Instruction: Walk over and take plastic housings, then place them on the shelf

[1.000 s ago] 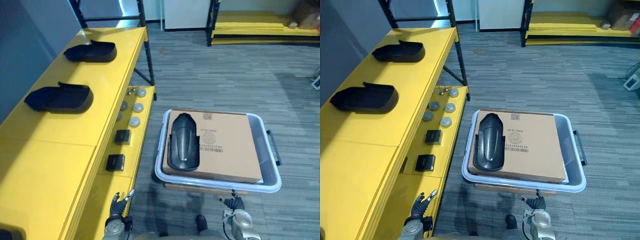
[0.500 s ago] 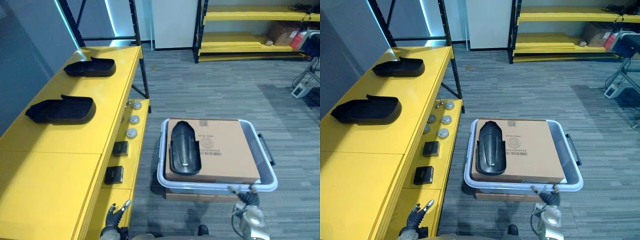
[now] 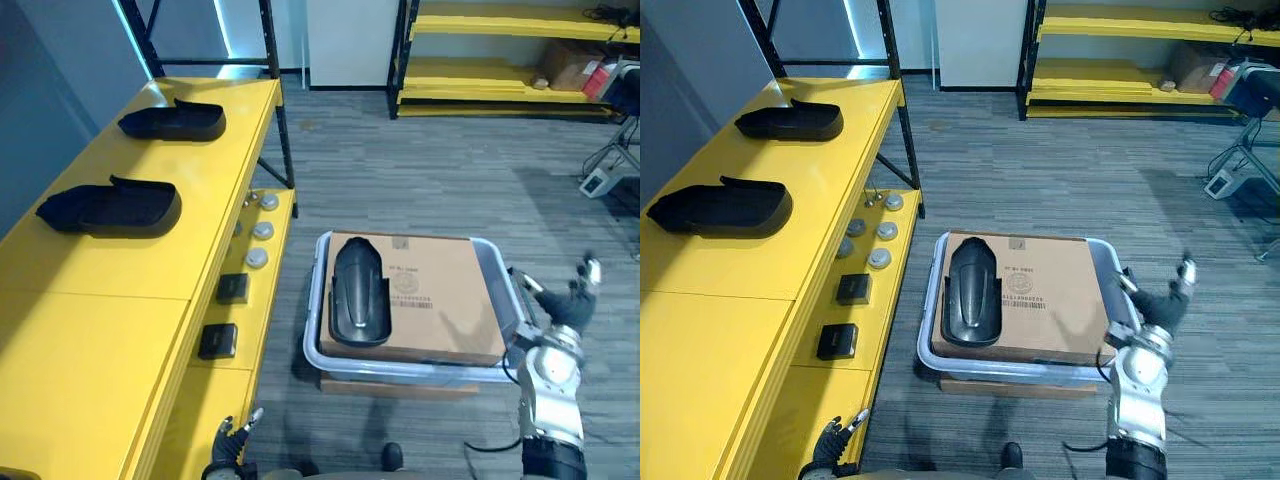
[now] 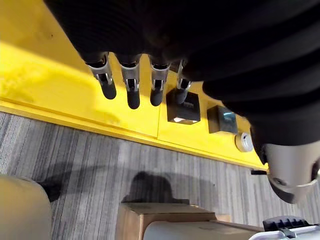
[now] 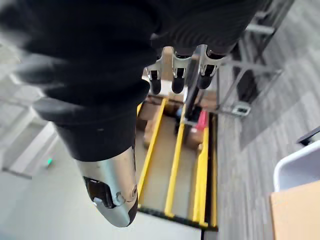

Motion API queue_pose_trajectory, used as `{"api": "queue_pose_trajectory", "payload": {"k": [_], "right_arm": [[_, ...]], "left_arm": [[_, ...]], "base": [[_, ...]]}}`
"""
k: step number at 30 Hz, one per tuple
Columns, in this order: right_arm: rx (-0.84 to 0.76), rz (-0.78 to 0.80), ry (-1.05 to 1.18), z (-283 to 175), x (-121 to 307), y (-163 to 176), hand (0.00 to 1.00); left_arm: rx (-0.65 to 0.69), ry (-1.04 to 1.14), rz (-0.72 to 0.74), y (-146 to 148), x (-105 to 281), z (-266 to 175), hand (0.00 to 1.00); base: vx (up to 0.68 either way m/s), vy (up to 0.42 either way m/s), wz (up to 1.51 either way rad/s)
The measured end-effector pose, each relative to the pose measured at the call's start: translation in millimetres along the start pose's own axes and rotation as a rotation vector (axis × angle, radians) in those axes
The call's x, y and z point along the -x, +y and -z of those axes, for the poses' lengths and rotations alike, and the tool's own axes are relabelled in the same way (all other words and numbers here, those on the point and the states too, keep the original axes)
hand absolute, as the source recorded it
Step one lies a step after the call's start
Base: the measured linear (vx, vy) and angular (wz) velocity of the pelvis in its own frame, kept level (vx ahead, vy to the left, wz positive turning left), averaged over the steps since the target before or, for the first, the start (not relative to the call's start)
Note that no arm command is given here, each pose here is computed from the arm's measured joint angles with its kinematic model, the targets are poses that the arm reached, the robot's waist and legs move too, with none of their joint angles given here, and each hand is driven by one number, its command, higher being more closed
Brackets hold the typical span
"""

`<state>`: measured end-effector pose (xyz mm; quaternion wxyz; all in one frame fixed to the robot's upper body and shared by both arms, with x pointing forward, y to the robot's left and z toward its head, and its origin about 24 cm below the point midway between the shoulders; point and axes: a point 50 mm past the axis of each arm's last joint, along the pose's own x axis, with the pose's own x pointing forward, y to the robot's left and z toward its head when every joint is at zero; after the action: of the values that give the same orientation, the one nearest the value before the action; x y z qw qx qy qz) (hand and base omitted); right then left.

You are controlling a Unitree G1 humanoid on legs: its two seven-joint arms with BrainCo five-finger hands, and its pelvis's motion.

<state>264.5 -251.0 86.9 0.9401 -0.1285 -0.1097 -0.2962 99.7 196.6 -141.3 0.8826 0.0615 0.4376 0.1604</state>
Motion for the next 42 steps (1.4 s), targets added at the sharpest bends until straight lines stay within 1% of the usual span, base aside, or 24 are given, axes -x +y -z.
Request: {"api": "queue_pose_trajectory", "payload": {"k": [2,4,10,12,15,23,24,29,32,36,42], "right_arm": [[0.007,-0.037,-0.004,-2.1,-5.1,14.4,0.00],[0.042,-0.096,0.026,0.5,-11.6,35.9,0.00],[0.160,-0.177,0.205,33.2,-14.0,60.1,0.00],[0.227,-0.223,0.255,42.8,-12.9,71.3,0.00],[0.282,-0.242,0.305,49.2,-16.3,78.9,0.00],[0.359,-0.259,0.396,60.7,-15.5,88.6,0.00],[0.372,-0.257,0.410,62.2,-16.1,88.8,1.00],[0.424,-0.228,0.407,54.9,-31.2,89.0,1.00],[0.426,-0.233,0.398,49.4,-38.2,91.0,1.00],[0.437,-0.293,0.389,48.6,-31.6,103.0,1.00],[0.444,-0.328,0.396,49.9,-26.0,110.4,1.00]], "left_arm": [[0.001,-0.005,-0.001,0.2,-0.1,-0.8,0.00],[0.006,-0.024,0.001,-0.7,-0.2,-4.7,0.00],[0.043,-0.074,0.005,-4.2,-2.1,-17.8,0.00],[0.053,-0.076,0.006,-6.2,-2.1,-19.0,0.00],[0.049,-0.085,0.006,-8.8,-2.3,-21.6,0.00],[0.036,-0.112,0.016,-14.7,-3.2,-28.8,0.00],[0.028,-0.116,0.023,-16.8,-2.7,-29.2,0.00],[0.018,-0.142,0.033,-20.5,-4.0,-36.3,0.00],[0.016,-0.148,0.035,-20.9,-4.5,-38.1,0.00],[0.022,-0.144,0.034,-20.9,-5.2,-38.3,0.00],[0.027,-0.141,0.032,-20.4,-5.4,-38.1,0.00]], "base": [[0.02,0.023,0.05],[-0.01,0.012,0.09],[-0.03,-0.015,0.15],[-0.01,-0.013,0.10],[0.00,-0.004,0.10],[0.00,0.012,0.06],[-0.01,0.018,0.06],[-0.02,0.012,0.01],[-0.04,0.013,-0.02],[-0.01,0.002,-0.01],[0.00,0.009,-0.03]]}}
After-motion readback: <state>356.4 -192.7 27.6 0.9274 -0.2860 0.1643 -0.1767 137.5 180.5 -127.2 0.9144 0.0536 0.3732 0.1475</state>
